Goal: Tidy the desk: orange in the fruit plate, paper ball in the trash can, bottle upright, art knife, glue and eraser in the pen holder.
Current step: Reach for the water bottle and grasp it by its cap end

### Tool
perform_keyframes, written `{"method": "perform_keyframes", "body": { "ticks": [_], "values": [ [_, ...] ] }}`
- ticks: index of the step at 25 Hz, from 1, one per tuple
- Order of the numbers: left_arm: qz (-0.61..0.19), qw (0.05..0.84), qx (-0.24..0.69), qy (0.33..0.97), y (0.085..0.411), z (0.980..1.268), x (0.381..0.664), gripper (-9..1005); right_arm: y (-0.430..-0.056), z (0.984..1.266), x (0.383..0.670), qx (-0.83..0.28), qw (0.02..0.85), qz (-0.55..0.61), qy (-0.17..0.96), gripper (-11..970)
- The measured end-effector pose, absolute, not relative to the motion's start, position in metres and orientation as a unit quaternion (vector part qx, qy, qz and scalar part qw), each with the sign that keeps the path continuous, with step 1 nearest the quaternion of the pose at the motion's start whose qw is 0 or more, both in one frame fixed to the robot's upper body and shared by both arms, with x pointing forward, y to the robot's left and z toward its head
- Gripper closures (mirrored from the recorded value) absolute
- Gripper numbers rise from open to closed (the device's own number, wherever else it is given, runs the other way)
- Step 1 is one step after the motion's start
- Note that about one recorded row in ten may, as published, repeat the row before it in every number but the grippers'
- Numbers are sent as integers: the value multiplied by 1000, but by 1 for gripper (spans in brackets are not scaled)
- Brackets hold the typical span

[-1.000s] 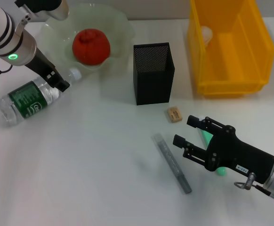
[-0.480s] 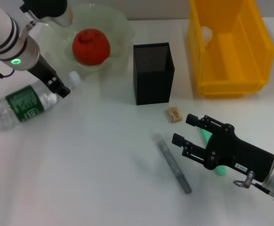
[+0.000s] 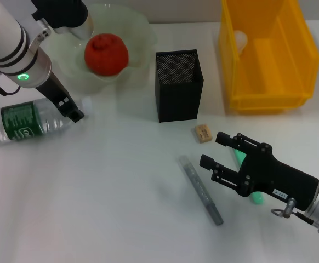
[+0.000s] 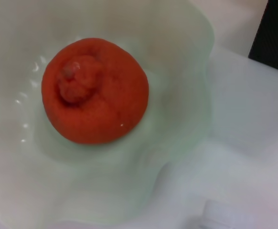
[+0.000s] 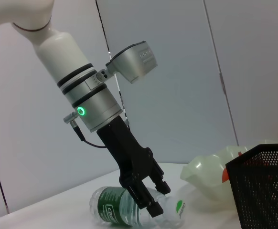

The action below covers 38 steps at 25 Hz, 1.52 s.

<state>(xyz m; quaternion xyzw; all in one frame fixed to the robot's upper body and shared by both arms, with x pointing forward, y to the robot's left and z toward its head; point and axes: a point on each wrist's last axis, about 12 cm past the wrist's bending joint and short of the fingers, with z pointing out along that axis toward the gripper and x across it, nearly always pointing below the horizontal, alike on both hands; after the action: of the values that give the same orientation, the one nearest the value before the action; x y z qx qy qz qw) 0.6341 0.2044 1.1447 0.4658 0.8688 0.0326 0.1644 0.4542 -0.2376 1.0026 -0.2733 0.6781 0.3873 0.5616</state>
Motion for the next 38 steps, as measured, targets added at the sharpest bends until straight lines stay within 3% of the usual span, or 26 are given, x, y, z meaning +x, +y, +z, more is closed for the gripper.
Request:
{"method": "perform_keyframes", "body": {
  "ticks": [21, 38],
  "values": [
    [61, 163, 539, 824, 190, 1166, 632, 346, -236, 1004, 458, -273, 565, 386, 676, 268],
    [80, 149, 588, 791, 179, 1164, 630, 346, -235, 1005, 462, -270, 567, 384, 677, 268]
  ]
}}
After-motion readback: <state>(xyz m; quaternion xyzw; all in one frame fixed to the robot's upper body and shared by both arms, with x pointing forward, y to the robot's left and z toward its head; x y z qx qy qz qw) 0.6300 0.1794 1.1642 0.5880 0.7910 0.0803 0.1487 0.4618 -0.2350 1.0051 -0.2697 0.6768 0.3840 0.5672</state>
